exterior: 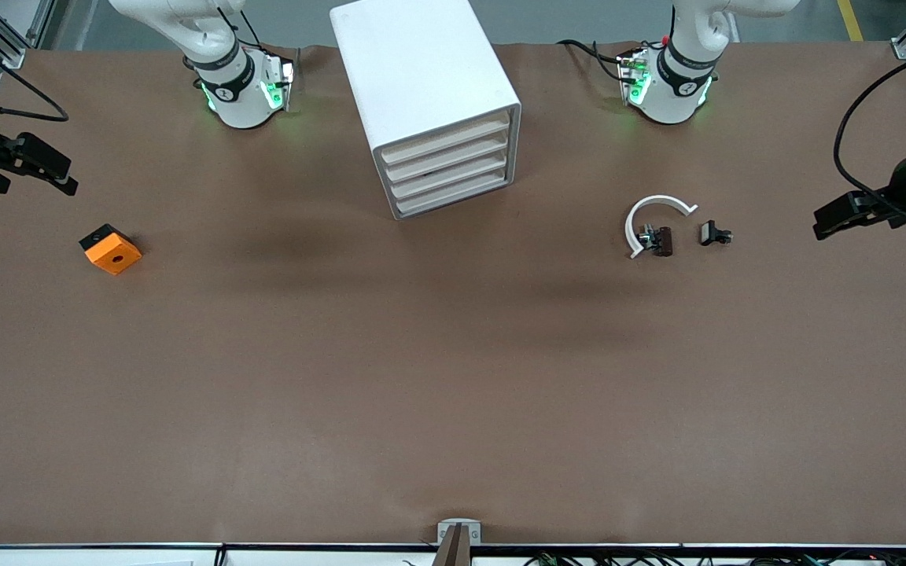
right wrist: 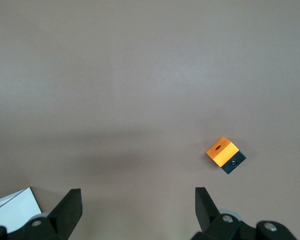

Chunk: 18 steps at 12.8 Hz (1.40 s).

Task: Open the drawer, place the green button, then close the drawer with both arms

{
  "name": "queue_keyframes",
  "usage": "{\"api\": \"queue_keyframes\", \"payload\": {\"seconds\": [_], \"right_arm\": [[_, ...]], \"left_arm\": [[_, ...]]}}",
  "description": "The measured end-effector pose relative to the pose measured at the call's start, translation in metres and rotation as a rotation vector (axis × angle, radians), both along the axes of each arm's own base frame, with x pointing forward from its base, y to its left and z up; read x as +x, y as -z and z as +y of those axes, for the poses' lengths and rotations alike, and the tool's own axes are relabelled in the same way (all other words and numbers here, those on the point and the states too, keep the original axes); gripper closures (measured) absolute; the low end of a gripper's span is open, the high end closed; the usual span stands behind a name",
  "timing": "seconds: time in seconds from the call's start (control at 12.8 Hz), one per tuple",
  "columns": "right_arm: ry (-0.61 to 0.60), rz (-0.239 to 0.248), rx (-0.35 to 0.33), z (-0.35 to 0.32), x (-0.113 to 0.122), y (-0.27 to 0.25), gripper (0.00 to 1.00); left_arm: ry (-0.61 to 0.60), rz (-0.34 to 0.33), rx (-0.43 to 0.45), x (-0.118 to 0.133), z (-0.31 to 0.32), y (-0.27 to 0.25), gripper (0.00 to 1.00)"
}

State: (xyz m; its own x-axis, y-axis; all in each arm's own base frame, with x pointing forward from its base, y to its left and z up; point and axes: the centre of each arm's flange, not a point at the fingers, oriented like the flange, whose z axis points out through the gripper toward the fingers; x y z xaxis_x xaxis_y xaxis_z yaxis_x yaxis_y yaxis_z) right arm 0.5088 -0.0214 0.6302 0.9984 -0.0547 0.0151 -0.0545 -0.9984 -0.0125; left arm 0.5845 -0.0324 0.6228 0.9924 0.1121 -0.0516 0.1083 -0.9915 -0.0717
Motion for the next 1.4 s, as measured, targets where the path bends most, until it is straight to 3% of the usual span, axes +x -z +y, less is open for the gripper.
{"api": "queue_keyframes", "payload": {"seconds": [0.31,0.86,1.4], "right_arm": [[0.000,0.000,0.000,0.000,0.000,0.000,0.00],[0.000,-0.006,0.000,0.000,0.000,-0.003,0.00],[0.000,-0.007,0.000,0.000,0.000,-0.003,0.00]], "left_arm": [[0.003,-0.042,-0.017,-0.017,0.007,-0.031,0.00],[0.074,-0.023,-0.061,-0.039,-0.022,-0.042,0.00],[0.079,-0.017,-0.055,-0.070,-0.001,-0.042,0.00]]}}
